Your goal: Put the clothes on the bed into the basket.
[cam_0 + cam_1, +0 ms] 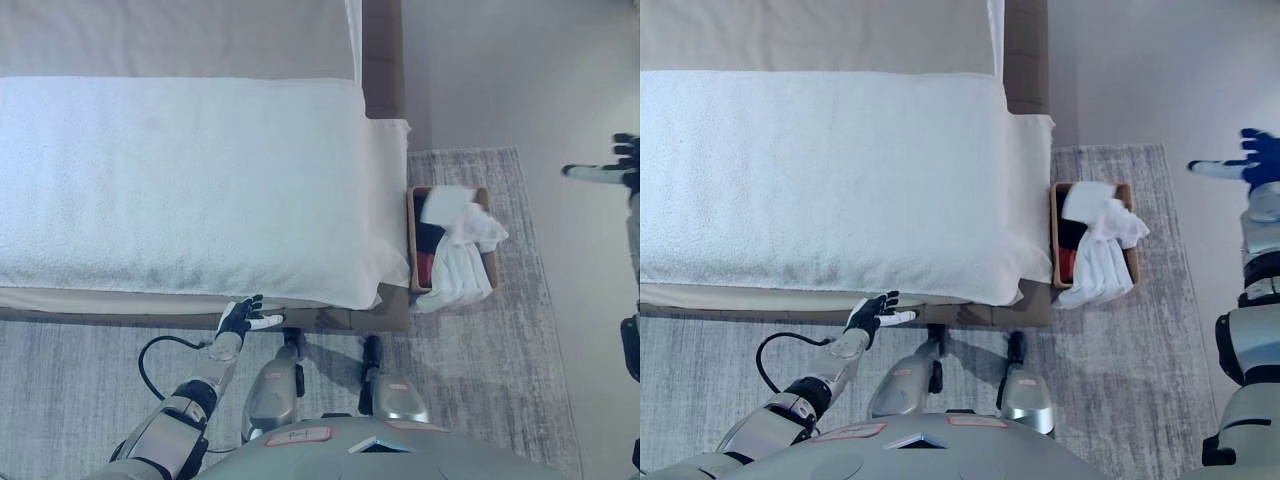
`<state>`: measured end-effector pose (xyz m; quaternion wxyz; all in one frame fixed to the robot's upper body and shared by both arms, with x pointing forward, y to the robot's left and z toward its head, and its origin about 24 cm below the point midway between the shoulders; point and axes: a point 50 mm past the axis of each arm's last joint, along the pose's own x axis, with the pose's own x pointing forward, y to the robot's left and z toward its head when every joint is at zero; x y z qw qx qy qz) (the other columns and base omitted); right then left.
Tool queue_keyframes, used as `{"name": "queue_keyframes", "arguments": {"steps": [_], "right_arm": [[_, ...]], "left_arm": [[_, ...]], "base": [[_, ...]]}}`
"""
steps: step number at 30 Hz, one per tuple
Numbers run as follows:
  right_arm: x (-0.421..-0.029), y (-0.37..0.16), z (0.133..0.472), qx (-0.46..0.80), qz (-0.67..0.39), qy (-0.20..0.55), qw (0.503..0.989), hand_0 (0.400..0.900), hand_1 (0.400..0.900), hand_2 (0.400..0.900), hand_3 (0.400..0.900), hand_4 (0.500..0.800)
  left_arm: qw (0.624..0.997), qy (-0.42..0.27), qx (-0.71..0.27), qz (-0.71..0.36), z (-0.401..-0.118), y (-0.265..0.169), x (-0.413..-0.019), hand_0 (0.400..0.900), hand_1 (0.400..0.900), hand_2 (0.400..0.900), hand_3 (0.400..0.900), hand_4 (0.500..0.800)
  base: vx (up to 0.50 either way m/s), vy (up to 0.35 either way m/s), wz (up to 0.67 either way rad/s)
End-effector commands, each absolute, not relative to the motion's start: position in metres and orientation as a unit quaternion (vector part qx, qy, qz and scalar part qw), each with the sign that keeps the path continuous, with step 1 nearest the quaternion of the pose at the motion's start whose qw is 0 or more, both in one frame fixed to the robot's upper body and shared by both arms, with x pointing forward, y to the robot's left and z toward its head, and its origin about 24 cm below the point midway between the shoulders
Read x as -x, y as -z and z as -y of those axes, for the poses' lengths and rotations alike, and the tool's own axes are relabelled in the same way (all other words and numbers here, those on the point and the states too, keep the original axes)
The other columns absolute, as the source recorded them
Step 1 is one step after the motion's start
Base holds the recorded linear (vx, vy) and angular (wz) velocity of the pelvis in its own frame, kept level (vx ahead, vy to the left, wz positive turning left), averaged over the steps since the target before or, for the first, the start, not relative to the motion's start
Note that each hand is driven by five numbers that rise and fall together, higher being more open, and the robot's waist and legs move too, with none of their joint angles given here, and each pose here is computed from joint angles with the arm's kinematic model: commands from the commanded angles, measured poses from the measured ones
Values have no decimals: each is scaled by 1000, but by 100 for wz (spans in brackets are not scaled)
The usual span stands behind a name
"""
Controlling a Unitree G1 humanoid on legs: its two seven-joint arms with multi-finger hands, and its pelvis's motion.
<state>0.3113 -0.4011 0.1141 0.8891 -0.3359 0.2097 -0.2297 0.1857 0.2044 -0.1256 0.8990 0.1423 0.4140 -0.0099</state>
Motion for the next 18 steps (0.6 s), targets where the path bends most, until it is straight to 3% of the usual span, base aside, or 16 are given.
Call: {"name": "queue_keyframes", "arguments": {"steps": [1, 9, 13, 14, 18], "right_arm": [[-322, -136, 399, 362, -187, 220, 886, 900, 900, 900, 900, 800], [-317, -101, 389, 347, -230, 202, 887, 900, 900, 900, 900, 800], [-317, -79, 368, 317, -202, 181, 909, 900, 900, 900, 900, 800], [-319, -68, 345, 295, -169, 153, 928, 900, 900, 900, 900, 800], [-305, -39, 331, 265, -175, 145, 937, 900, 900, 900, 900, 800]], "left_arm": [[894, 6, -152, -422, -210, 128, -185, 900, 900, 900, 900, 800], [889, 8, -153, -431, -209, 130, -182, 900, 900, 900, 900, 800], [895, -3, -139, -423, -208, 129, -184, 900, 900, 900, 900, 800], [900, -14, -131, -415, -210, 126, -186, 900, 900, 900, 900, 800], [905, -18, -123, -406, -210, 124, -188, 900, 900, 900, 900, 800]], "base": [[-6, 5, -4], [0, 0, 0], [0, 4, -5], [-1, 1, -6], [4, 0, -3]]}}
